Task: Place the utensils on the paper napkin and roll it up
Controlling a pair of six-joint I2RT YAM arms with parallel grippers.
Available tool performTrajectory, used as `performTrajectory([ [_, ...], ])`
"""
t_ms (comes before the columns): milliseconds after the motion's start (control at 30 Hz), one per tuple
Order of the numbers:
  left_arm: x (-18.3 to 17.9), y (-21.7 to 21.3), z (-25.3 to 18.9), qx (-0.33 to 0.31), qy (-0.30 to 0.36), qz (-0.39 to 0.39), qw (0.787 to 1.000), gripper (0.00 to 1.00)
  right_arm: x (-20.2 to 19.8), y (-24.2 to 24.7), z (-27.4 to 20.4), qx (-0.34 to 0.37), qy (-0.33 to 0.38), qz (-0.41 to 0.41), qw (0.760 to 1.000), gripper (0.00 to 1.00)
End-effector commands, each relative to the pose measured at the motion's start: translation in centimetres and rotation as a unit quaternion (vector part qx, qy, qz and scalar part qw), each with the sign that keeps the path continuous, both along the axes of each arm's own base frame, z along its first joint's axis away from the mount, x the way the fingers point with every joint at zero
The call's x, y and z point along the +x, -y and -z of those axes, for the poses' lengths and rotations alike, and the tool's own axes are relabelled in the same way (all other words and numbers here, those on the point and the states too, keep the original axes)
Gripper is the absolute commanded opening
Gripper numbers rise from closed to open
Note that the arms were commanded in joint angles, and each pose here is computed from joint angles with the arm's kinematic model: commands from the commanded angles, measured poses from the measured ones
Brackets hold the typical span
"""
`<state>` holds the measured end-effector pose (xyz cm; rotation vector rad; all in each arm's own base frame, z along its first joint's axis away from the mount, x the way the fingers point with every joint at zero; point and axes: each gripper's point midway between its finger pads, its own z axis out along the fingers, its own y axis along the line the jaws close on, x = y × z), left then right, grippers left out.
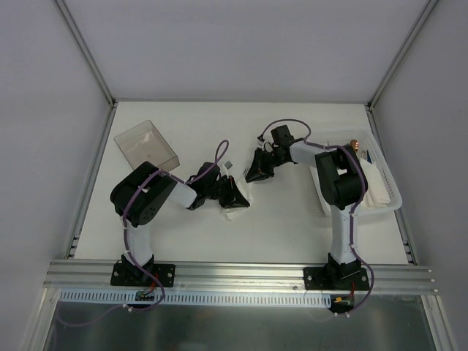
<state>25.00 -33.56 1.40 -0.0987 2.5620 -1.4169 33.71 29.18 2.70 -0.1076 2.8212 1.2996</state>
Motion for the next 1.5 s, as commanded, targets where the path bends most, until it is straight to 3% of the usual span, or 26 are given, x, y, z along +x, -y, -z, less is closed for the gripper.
performTrajectory([
  [0,-3.5,-2.2,4.4,0.067,-0.063,0.014,0.996,0.0,1.8,0.3,-3.6,0.009,0.073,-0.016,0.997,0.13],
  [200,-3.3,-2.1,4.2,0.068,-0.06,0.017,0.996,0.0,2.0,0.5,-3.4,0.0,0.083,-0.028,0.996,0.11],
  [467,-2.9,-1.8,3.3,0.062,-0.047,0.021,0.997,0.0,1.3,1.2,0.0,-0.035,0.042,-0.03,0.998,0.03],
  [933,-2.1,0.9,-3.4,0.017,0.018,0.053,0.998,0.0,0.3,1.9,1.8,-0.089,0.014,-0.027,0.996,0.0],
  [1467,-5.2,3.7,0.7,0.034,-0.022,0.074,0.996,0.0,0.3,2.6,2.7,-0.114,-0.003,-0.003,0.993,0.0],
])
